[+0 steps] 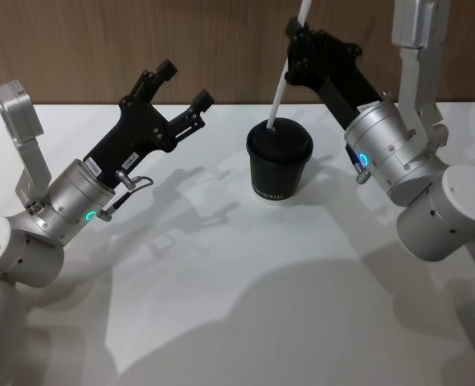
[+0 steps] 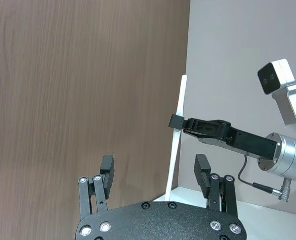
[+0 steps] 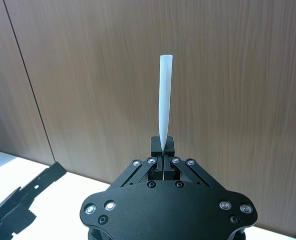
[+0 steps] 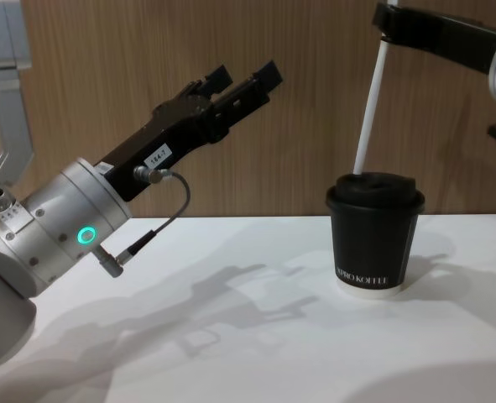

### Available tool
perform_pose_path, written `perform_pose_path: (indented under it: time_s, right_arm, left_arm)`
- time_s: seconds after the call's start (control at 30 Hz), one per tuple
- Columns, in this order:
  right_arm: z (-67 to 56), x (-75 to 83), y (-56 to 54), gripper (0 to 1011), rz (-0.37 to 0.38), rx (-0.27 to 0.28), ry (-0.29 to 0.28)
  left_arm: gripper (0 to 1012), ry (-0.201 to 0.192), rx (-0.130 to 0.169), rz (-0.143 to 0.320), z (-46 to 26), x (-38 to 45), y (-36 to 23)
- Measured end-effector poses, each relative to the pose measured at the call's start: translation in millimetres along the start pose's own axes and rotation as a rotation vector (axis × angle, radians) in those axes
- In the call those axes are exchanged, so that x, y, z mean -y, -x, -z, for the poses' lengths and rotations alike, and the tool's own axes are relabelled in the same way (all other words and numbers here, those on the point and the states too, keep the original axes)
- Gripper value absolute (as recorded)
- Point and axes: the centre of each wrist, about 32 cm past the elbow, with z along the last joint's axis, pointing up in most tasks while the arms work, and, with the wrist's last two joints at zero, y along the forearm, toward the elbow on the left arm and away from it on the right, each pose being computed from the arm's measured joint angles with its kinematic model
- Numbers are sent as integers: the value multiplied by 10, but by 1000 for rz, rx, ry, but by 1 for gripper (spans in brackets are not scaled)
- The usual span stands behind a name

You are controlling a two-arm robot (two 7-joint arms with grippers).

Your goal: Pick up the straw with one hand, pass it to the other hand, and insert it into the cup.

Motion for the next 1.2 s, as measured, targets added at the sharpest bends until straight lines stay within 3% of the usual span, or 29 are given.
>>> perform_pose_path:
  time_s: [1.2]
  right_arm:
    - [85,-11,-4,14,10,-24,19]
  left_arm:
    - [1003,0,0,0,0,0,0]
